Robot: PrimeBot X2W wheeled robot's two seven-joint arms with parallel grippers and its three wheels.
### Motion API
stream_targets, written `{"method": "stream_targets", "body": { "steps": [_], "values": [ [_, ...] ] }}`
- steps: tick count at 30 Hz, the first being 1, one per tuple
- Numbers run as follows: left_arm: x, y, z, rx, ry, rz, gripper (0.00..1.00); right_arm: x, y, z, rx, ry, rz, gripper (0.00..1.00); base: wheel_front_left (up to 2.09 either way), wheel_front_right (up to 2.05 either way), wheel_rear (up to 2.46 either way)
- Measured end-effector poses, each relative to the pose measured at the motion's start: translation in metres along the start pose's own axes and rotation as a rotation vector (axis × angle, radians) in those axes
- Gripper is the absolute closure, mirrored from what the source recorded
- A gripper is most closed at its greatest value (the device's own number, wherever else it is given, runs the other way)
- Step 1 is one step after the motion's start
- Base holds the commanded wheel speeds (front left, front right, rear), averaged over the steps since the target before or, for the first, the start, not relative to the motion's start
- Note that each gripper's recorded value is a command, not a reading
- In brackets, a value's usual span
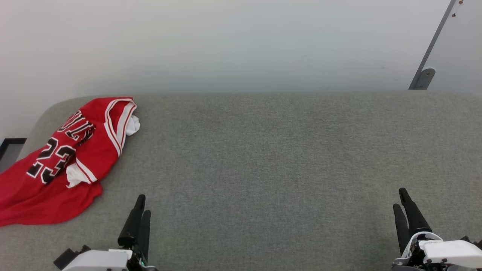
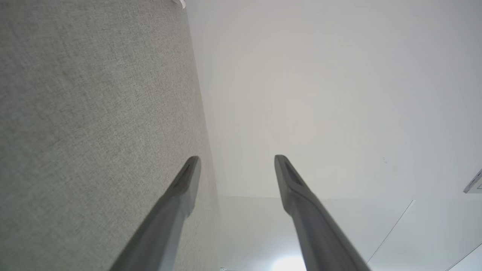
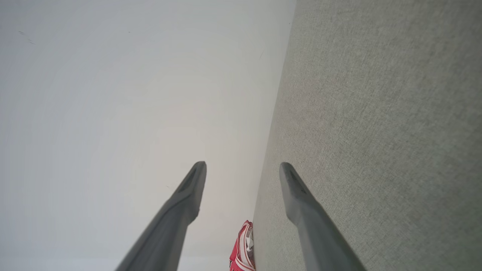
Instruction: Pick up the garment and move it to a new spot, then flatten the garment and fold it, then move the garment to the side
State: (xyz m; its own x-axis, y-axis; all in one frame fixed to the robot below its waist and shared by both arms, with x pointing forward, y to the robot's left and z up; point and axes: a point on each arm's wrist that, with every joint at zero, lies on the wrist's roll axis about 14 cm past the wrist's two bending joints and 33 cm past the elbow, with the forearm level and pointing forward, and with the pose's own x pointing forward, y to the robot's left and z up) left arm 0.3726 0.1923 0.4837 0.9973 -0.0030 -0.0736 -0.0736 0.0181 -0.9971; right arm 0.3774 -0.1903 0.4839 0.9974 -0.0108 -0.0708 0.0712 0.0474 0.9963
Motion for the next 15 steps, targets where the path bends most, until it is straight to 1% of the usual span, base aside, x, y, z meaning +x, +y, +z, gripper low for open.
{"method": "stream_targets", "body": {
  "steps": [8, 15],
  "values": [
    [-0.0005, -0.0047, 0.0047, 0.103, -0.010, -0.007, 0.00, 0.0000, 0.0012, -0.0010, -0.110, -0.001, 0.003, 0.00, 0.00, 0.00, 0.00],
    [-0.0006, -0.0055, 0.0080, 0.239, -0.019, 0.001, 0.00, 0.0030, 0.0067, -0.0004, -0.248, -0.005, 0.018, 0.00, 0.00, 0.00, 0.00]
  ]
}}
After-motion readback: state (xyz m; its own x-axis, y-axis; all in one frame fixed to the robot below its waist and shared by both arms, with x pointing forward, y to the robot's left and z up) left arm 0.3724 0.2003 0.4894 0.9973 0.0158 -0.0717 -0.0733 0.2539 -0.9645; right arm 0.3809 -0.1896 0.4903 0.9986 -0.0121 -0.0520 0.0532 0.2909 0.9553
